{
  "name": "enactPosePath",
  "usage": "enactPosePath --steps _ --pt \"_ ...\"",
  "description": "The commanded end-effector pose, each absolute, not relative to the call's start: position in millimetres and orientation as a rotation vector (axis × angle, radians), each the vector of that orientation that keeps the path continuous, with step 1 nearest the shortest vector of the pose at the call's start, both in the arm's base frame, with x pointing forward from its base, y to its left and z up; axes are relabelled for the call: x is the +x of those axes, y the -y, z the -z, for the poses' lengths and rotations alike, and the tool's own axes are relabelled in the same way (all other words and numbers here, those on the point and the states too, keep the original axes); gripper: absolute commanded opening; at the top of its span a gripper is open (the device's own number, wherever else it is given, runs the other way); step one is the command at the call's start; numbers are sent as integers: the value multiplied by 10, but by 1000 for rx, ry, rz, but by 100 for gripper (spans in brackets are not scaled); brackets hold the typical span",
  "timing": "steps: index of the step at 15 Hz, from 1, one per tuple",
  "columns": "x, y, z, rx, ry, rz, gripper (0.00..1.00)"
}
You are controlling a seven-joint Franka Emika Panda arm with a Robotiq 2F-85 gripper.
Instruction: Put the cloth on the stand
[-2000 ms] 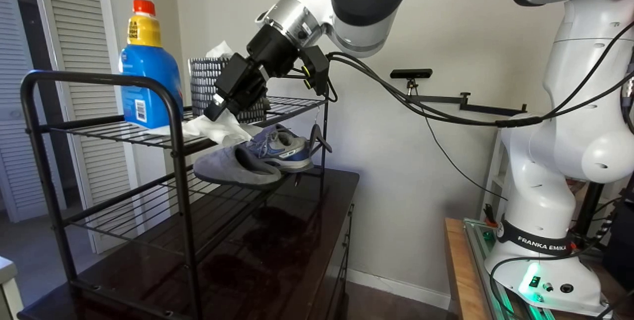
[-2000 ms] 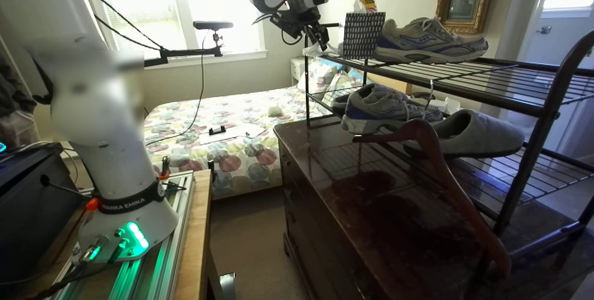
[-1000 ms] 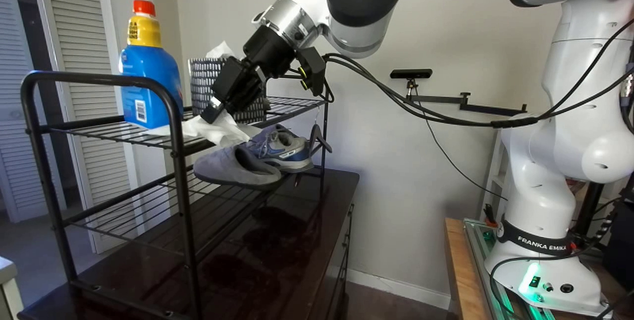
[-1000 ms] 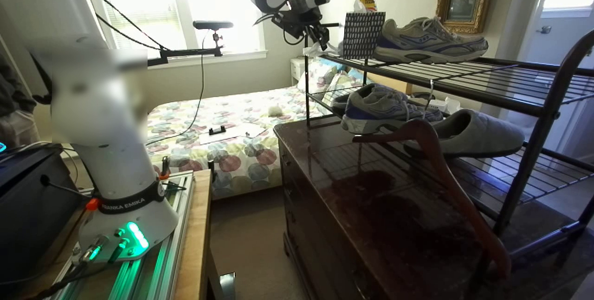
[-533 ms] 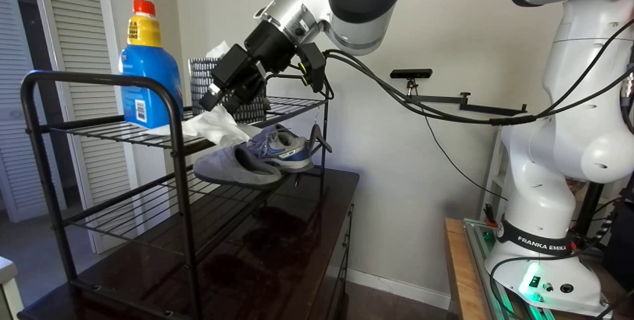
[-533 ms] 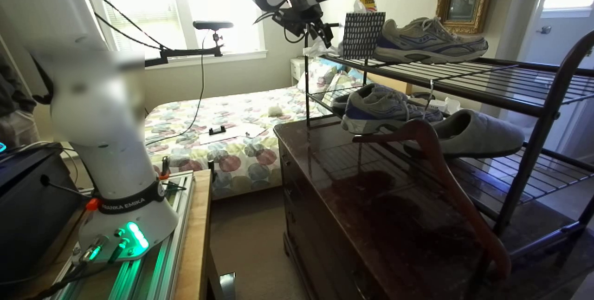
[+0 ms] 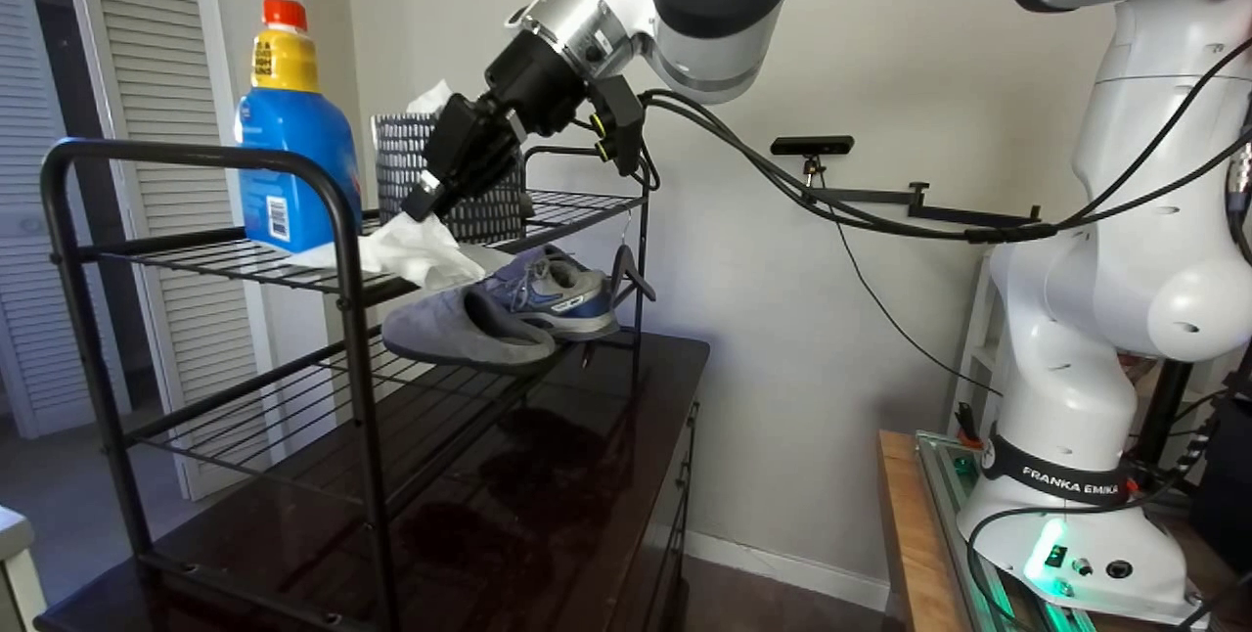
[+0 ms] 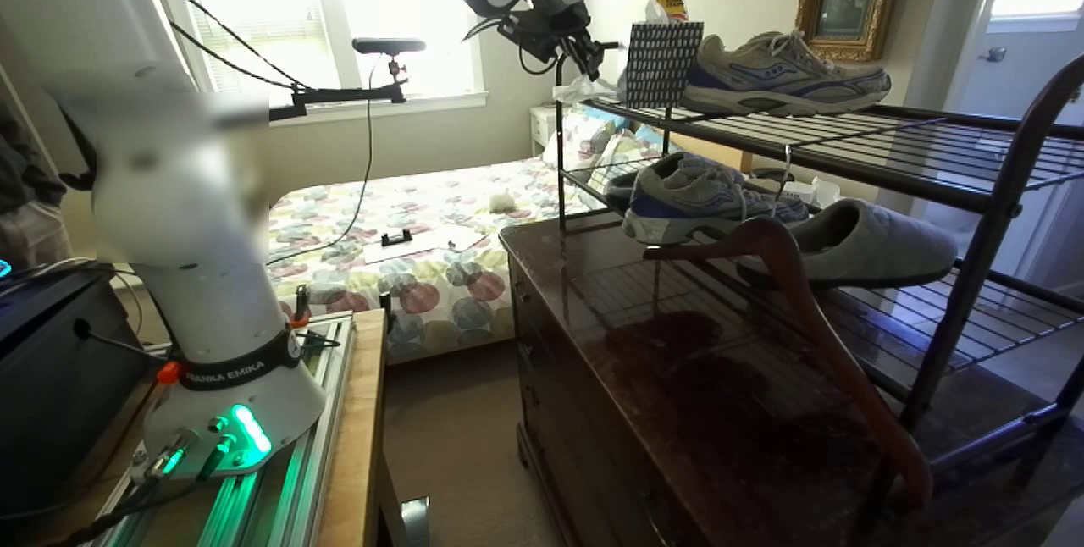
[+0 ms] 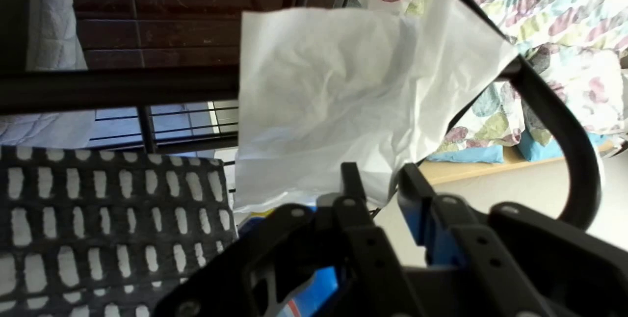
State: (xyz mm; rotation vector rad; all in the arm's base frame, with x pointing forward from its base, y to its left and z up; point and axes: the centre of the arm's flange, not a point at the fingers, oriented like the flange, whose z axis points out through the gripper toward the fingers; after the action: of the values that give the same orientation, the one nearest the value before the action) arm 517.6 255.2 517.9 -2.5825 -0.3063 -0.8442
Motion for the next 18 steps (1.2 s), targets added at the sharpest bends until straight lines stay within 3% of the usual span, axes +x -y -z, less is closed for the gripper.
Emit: enactPosePath --steps 1,12,18 --pt "5167 -2527 -5189 -2563 304 855 0" --pt "5382 -2942 -5818 -2568 640 912 0" --pt "5759 -3266 -5939 -2487 875 1062 0"
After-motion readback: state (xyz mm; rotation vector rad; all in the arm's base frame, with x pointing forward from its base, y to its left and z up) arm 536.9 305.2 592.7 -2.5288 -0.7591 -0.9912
